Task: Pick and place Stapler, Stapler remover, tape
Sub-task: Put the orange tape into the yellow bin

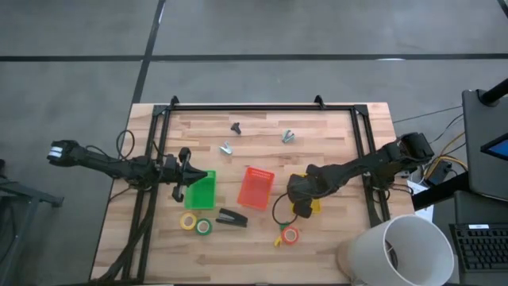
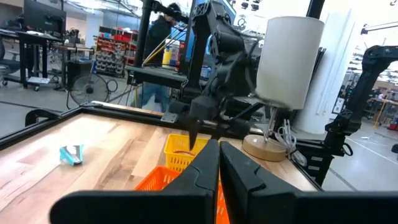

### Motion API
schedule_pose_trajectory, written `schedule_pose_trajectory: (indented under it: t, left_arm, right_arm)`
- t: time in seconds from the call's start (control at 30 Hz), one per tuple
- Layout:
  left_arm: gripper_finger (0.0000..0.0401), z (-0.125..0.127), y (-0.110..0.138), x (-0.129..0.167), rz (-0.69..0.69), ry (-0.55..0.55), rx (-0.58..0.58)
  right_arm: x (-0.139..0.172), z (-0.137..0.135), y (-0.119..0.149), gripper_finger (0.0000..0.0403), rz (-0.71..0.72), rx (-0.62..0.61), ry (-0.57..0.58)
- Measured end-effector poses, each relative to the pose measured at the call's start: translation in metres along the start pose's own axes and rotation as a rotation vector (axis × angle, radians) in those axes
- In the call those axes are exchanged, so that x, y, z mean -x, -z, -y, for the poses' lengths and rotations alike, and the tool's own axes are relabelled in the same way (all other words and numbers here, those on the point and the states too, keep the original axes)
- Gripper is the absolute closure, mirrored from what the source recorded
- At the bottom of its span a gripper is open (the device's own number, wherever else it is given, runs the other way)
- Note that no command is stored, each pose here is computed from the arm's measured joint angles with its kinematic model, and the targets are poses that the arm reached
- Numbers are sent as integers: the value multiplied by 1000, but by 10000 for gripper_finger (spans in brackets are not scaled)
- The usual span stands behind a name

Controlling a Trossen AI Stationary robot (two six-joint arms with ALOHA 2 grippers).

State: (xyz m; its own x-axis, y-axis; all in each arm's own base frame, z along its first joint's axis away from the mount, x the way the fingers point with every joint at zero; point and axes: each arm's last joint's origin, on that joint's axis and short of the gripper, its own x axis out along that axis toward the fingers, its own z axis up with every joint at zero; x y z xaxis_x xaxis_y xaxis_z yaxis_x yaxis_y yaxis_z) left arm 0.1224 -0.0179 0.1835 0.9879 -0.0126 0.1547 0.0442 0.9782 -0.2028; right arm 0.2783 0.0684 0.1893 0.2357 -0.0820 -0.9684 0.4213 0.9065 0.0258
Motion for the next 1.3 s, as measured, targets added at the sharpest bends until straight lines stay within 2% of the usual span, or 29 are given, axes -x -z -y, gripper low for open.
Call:
schedule_pose_trajectory:
  t: [0.17, 0.37, 0.87, 1.3]
  left_arm:
    - [385, 0, 0, 0, 0, 0, 0]
    - [385, 0, 0, 0, -1, 0, 0]
    - [385, 0, 0, 0, -1, 0, 0]
    - [385, 0, 0, 0, 0, 0, 0]
  right_arm:
    - [28, -19, -5, 227, 77, 15, -93]
    - [45, -60, 2, 234, 163, 136, -212]
    - [-1, -138, 37, 239, 72, 263, -225]
    - [-37, -151, 42, 249, -17, 325, -149]
